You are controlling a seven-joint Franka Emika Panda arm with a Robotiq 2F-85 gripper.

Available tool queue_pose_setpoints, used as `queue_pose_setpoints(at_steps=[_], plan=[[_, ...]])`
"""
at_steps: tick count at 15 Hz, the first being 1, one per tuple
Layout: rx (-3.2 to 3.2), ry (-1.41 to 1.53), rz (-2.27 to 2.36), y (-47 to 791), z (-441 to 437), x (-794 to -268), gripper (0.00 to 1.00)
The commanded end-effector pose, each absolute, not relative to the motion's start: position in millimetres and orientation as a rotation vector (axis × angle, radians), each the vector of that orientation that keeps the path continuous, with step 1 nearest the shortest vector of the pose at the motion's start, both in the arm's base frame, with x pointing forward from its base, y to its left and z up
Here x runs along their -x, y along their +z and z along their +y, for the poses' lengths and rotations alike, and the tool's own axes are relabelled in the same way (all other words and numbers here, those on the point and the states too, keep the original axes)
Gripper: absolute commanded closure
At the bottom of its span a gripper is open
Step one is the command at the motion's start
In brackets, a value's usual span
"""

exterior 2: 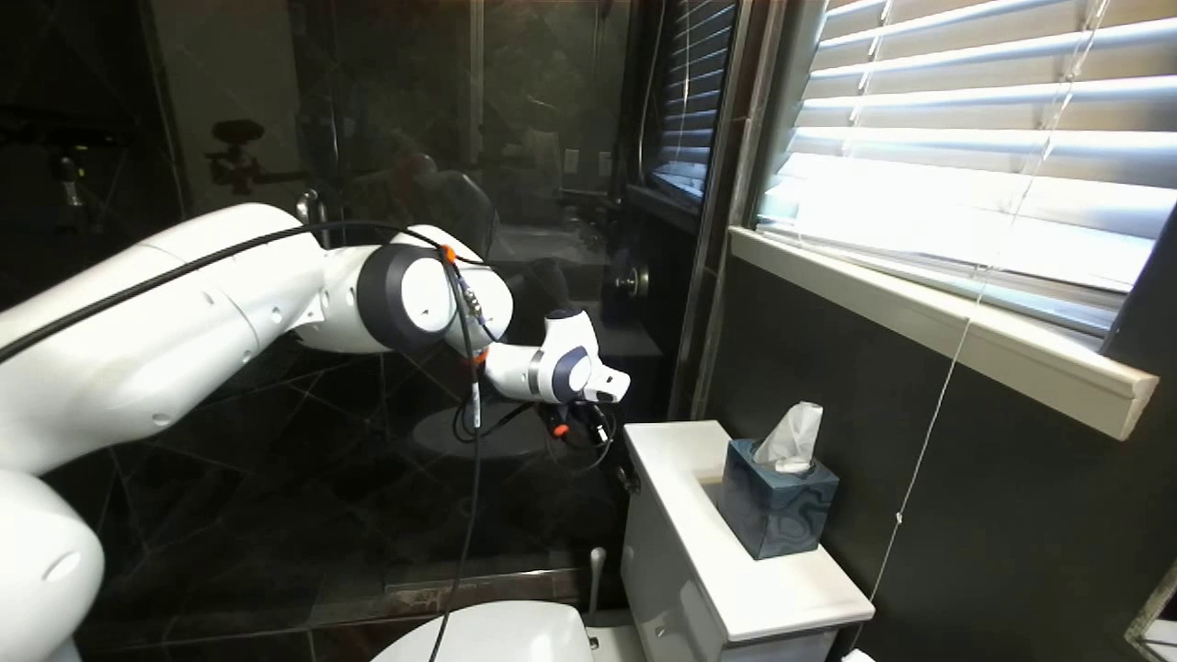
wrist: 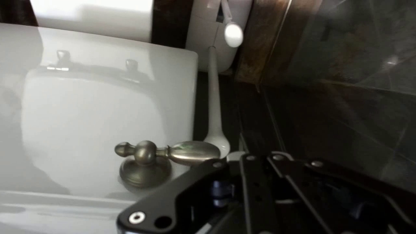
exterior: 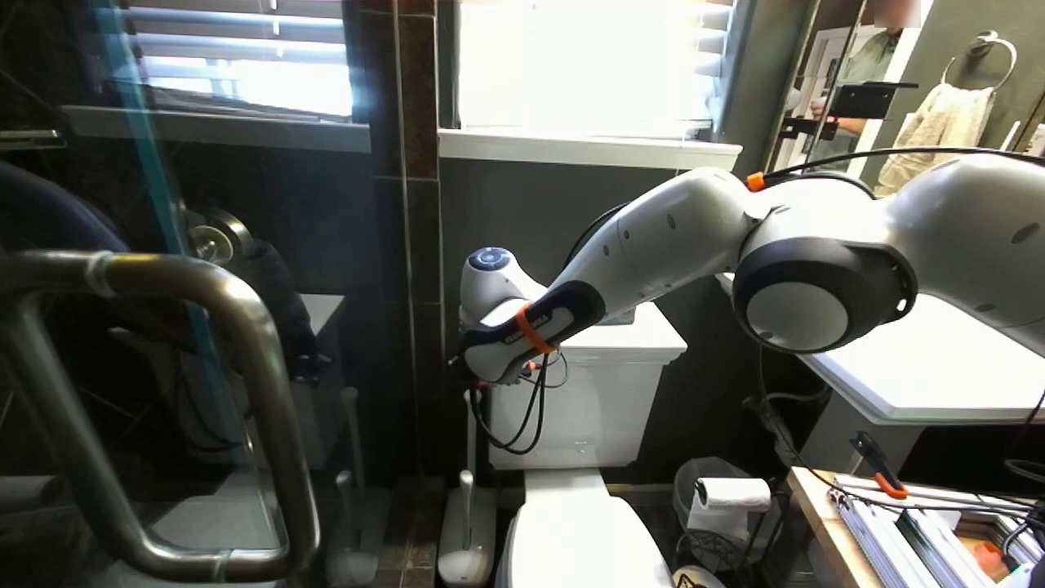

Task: Push down the handle to flush the toilet

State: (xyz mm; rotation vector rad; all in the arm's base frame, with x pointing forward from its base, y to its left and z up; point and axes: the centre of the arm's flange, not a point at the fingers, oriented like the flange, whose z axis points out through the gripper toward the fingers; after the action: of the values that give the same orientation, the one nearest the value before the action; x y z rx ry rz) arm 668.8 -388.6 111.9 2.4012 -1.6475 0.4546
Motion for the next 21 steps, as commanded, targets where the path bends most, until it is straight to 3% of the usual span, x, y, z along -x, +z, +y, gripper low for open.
queue_pose_setpoints(at_steps=[1, 2, 3, 4, 14, 16, 21], plan=[[-2.503, 0.493, -1.649, 181.8, -353.7, -632.2, 1.0], [-2.525, 0.467, -1.633, 196.0, -350.9, -629.2, 1.0], [-2.561, 0.397, -1.587, 209.5, -349.3, -624.5, 0.74], [-2.619, 0.355, -1.543, 222.6, -346.6, -619.0, 0.73], [-2.981, -0.106, -0.907, 325.7, -305.0, -509.4, 0.05], [-3.015, -0.163, -0.776, 343.0, -290.7, -489.1, 0.0], [-3.028, -0.192, -0.474, 380.8, -258.3, -449.6, 0.0]])
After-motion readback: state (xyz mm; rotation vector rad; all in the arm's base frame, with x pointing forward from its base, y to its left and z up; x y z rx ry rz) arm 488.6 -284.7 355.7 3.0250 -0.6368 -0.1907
